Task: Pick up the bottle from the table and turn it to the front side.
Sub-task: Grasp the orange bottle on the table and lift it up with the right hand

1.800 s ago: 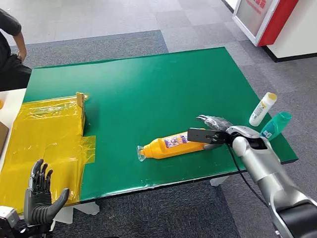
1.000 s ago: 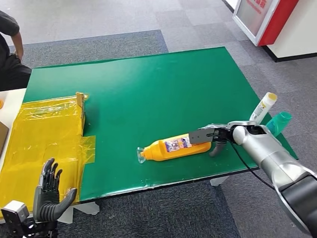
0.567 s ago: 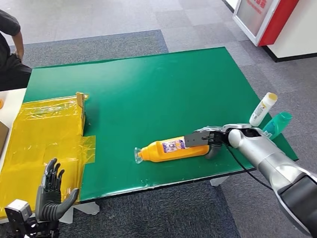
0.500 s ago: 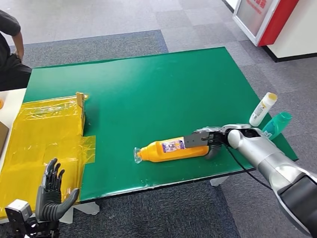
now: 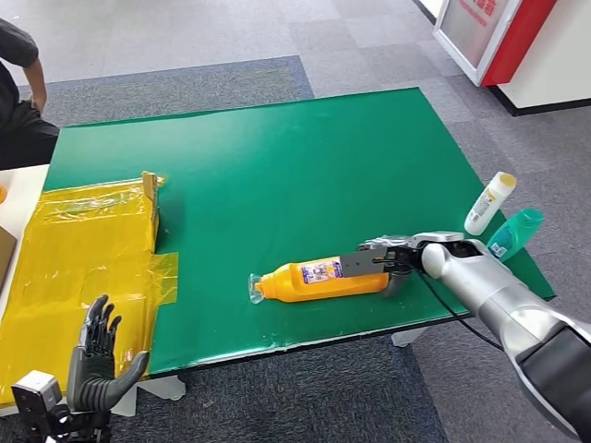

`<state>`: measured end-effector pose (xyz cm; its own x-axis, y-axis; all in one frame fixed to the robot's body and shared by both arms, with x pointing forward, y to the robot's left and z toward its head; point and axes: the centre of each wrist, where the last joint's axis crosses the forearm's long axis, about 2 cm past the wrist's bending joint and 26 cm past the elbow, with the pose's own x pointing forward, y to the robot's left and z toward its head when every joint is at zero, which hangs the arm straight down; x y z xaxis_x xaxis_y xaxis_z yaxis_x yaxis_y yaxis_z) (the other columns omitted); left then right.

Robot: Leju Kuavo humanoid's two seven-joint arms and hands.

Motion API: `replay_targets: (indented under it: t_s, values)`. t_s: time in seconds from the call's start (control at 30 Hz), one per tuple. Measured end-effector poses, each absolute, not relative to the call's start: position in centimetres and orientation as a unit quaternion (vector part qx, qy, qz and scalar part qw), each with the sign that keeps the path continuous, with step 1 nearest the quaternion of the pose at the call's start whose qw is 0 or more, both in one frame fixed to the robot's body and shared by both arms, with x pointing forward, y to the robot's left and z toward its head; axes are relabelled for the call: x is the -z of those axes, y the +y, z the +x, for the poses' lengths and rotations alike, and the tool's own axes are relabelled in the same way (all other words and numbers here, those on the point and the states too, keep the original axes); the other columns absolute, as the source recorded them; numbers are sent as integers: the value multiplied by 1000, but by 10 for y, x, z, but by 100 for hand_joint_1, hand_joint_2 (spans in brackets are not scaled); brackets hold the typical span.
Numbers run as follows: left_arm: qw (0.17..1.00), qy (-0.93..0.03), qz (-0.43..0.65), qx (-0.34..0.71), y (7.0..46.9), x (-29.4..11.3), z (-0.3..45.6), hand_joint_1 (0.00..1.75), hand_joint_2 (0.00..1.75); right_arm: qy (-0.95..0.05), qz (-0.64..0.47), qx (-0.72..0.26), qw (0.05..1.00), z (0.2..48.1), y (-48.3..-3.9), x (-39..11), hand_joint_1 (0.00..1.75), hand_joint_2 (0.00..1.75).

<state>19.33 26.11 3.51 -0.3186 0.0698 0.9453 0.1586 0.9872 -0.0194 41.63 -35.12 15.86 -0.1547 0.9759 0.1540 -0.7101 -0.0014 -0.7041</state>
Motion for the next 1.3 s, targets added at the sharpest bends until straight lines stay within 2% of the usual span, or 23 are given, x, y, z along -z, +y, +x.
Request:
replay_targets:
  t_s: [0.6, 0.63, 0.73, 0.77, 0.8, 0.93, 1.0, 1.1, 1.13, 1.23, 1.3]
  values:
    - [582, -809, -70, 46, 259, -34, 193, 0, 175, -407, -200, -654, 605, 419, -311, -172, 0, 175]
    - [582, -809, -70, 46, 259, -34, 193, 0, 175, -409, -200, -654, 604, 419, -310, -173, 8, 175]
    - [582, -809, -72, 45, 258, -34, 193, 0, 175, -412, -198, -654, 603, 419, -305, -176, 134, 175]
    - [582, -809, -72, 45, 258, -34, 193, 0, 175, -413, -196, -654, 603, 419, -304, -176, 170, 175]
    - [582, -809, -73, 45, 258, -34, 193, 0, 175, -413, -194, -654, 603, 418, -303, -176, 175, 175]
    - [582, -809, -72, 44, 258, -34, 193, 0, 175, -413, -186, -656, 604, 417, -303, -174, 175, 175]
    - [582, -809, -72, 44, 258, -34, 193, 0, 175, -414, -184, -657, 603, 417, -302, -174, 169, 175]
    - [582, -809, -71, 44, 259, -34, 193, 0, 175, -414, -181, -657, 604, 416, -302, -172, 127, 175]
    - [582, -809, -71, 44, 259, -34, 193, 0, 175, -414, -180, -657, 604, 416, -302, -172, 127, 175]
    - [582, -809, -71, 44, 259, -34, 193, 0, 175, -413, -177, -657, 605, 415, -303, -170, 171, 175]
    - [582, -809, -72, 44, 259, -34, 193, 0, 175, -413, -175, -658, 606, 414, -304, -169, 175, 175]
